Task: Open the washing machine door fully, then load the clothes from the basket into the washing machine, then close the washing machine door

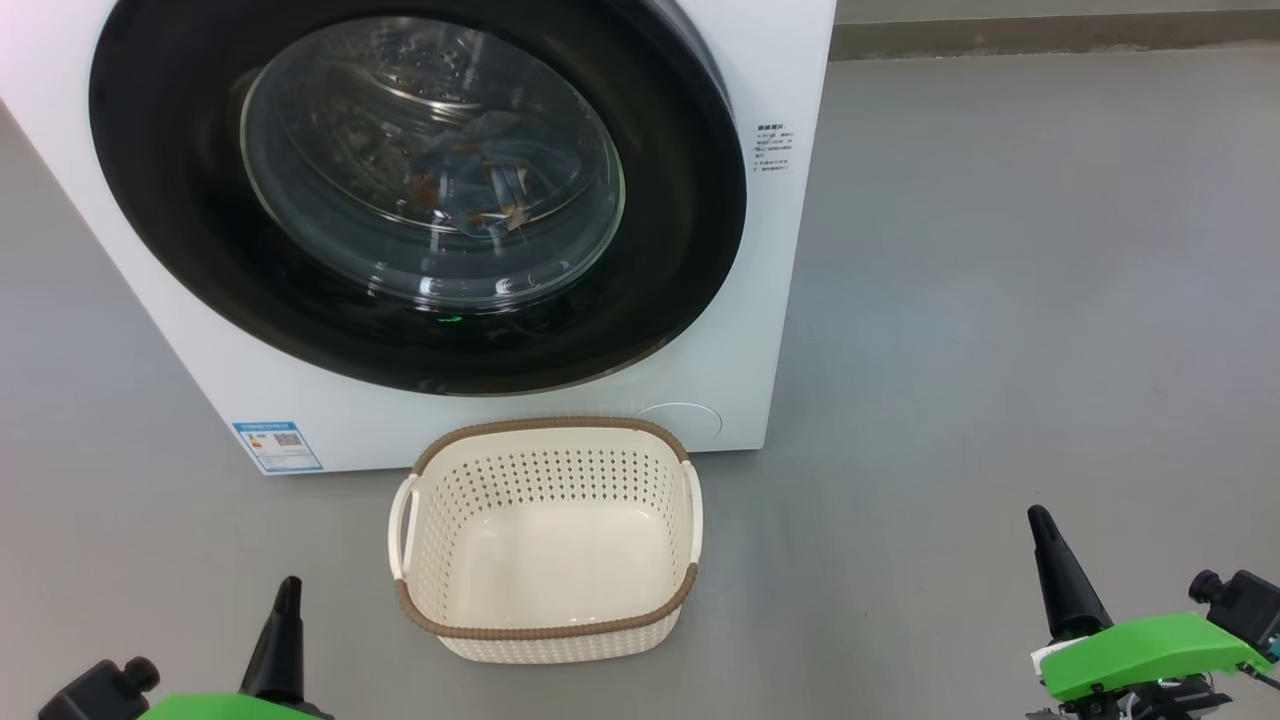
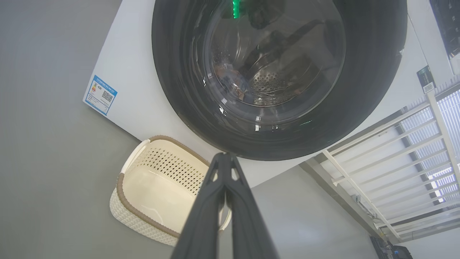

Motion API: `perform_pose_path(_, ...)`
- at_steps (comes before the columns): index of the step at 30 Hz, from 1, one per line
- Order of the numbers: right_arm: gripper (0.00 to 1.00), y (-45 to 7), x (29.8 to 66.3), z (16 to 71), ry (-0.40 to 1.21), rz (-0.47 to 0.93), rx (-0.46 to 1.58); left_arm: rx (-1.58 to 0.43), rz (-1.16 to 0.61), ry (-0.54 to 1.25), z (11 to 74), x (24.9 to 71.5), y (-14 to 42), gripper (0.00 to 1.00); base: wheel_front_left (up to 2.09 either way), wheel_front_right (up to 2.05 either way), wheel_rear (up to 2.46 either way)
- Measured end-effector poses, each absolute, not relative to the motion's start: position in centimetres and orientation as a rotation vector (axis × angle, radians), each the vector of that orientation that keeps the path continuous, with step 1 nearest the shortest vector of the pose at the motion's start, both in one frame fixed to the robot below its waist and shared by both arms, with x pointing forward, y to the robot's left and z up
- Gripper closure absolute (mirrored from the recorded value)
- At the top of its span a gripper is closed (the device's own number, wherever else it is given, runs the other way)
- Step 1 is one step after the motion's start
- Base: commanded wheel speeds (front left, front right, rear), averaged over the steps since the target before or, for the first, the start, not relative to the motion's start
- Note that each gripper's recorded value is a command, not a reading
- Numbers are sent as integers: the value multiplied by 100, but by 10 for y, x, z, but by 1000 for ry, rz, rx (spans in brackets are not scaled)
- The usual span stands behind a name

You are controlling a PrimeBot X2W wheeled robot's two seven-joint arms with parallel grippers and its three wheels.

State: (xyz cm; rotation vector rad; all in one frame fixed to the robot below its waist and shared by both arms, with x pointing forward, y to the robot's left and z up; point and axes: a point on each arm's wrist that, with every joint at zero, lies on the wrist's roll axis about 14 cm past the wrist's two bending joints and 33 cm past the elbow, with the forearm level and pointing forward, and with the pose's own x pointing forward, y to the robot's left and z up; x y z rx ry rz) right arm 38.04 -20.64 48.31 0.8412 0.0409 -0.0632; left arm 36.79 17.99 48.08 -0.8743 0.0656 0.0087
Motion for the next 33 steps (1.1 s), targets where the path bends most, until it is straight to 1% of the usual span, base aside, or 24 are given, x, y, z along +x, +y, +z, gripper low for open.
perform_pose_path(33,100,-208,380,482,50,-85,1191,-1210,49,95,475,370,185,100,0,0,0)
